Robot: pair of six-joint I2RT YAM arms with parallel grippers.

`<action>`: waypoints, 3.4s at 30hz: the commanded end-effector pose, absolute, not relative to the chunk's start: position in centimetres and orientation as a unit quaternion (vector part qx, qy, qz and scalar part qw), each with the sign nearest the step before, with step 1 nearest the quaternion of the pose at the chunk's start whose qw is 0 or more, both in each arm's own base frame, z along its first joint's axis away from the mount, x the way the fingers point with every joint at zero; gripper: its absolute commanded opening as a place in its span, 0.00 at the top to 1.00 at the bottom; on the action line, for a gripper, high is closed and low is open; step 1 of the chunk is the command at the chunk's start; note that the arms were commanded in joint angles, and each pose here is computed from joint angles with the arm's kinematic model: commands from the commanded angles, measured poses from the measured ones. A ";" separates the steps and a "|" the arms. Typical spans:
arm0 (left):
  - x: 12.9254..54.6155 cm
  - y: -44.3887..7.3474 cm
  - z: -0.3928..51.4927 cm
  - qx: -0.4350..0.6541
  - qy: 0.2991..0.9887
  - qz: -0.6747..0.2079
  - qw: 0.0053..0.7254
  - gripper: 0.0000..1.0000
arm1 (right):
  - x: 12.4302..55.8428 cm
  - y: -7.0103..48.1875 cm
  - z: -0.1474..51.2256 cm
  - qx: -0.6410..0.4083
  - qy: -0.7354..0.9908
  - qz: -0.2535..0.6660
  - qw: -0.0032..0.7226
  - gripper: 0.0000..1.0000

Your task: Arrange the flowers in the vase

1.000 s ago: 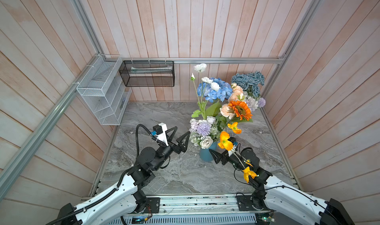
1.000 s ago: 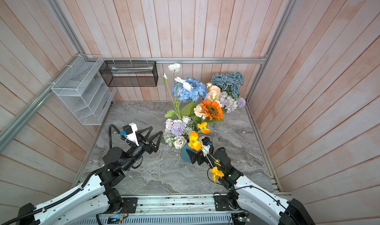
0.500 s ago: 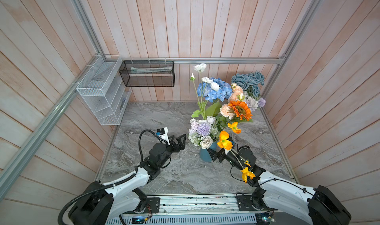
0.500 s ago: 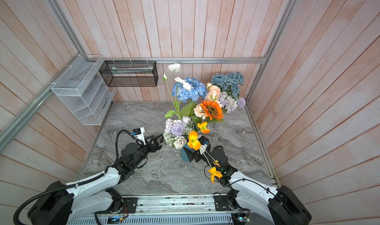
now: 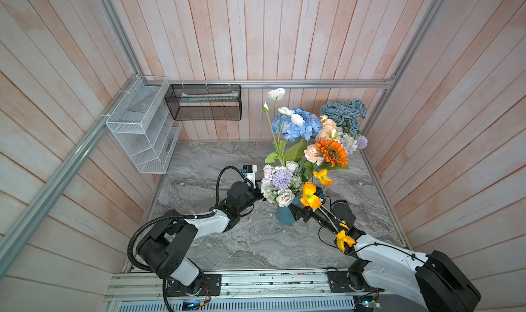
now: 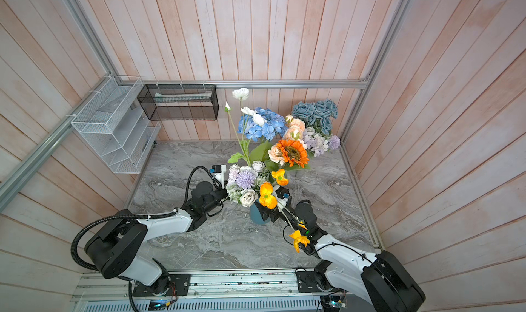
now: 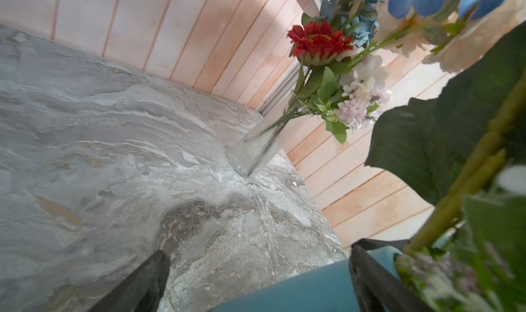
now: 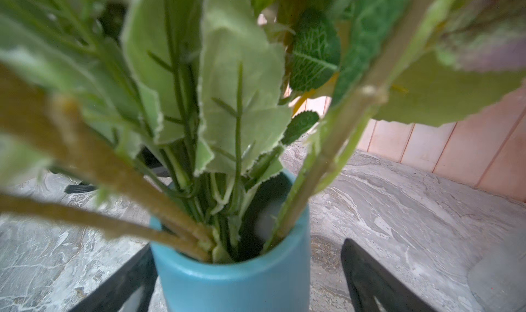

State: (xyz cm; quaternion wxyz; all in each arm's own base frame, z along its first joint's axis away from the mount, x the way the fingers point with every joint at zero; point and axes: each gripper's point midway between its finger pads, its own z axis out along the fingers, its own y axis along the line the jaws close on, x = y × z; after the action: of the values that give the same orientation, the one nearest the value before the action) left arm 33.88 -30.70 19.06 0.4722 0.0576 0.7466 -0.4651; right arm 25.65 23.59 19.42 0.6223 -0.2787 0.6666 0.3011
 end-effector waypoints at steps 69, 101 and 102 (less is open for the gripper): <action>31.4 -11.4 18.2 -0.119 0.762 -0.305 0.559 0.00 | 46.0 35.5 27.8 -0.277 0.485 0.307 0.770 0.35; 32.9 -7.9 20.6 -0.113 0.762 -0.221 0.598 0.00 | 35.9 25.8 18.9 -0.243 0.679 0.252 0.645 0.02; 33.0 -7.4 20.7 -0.113 0.764 -0.206 0.601 0.00 | 35.5 25.0 18.4 -0.240 0.694 0.240 0.635 0.02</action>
State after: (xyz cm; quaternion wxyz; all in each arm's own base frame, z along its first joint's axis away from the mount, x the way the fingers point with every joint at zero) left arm 32.60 -8.69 19.12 0.5793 -0.1186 0.7680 -0.2461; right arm 35.69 26.82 20.57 0.6656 -0.2573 0.6438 0.2764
